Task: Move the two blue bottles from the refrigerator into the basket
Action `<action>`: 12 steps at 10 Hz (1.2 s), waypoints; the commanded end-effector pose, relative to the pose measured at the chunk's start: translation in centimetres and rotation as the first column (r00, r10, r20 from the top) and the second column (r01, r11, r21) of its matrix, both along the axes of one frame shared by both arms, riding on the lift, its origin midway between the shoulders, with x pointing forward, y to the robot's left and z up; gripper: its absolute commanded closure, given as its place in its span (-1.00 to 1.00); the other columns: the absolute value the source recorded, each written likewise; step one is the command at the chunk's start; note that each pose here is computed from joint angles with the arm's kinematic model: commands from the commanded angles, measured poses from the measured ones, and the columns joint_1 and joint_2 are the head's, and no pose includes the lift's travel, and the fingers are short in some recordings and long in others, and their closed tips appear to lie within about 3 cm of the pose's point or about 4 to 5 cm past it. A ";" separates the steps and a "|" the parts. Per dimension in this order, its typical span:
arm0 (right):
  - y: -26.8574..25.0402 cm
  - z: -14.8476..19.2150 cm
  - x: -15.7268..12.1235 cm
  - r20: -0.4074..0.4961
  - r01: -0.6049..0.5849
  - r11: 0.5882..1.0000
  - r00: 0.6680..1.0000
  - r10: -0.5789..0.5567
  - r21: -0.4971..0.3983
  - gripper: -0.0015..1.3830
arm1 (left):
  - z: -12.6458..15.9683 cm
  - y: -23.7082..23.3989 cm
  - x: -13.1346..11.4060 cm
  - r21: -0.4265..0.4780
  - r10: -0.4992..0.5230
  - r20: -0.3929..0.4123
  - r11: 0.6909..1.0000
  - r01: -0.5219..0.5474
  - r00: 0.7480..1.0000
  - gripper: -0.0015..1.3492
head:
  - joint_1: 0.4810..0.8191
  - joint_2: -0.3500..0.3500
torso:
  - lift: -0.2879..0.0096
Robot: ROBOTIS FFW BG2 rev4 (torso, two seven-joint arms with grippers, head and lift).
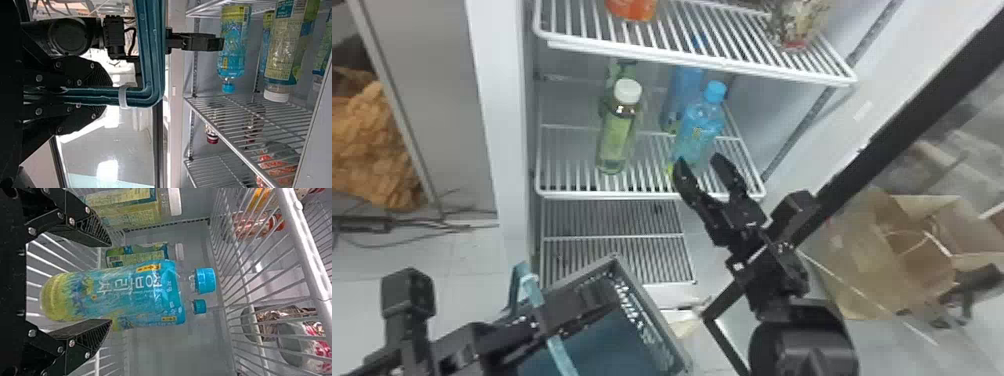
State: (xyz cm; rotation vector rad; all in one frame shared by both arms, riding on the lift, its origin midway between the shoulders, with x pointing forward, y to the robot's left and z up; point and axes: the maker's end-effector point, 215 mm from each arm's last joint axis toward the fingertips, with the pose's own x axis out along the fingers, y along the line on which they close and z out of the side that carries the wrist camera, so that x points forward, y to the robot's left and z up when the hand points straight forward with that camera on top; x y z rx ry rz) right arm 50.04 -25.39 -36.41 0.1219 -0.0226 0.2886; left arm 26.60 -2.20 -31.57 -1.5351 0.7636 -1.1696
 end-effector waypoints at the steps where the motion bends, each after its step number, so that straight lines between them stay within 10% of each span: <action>1: 0.4 0.3 0.6 0.007 0.000 1.000 1.000 0.000 -0.001 -0.42 | 0.0 0.0 0.0 0.000 0.000 0.000 1.000 0.000 1.000 0.78 | 0.27 -1.00 | -0.52; 8: -0.2 0.5 3.2 0.009 0.031 1.000 0.999 -0.031 0.003 -0.32 | 0.1 -0.1 0.0 -0.002 -0.003 0.002 1.000 0.003 1.000 0.78 | 0.27 -1.00 | -0.52; 12: 0.0 -0.3 3.7 -0.028 0.023 1.000 0.999 -0.023 0.000 0.85 | 0.1 -0.1 0.0 -0.002 -0.003 0.002 1.000 0.003 1.000 0.78 | 0.27 -1.00 | -0.52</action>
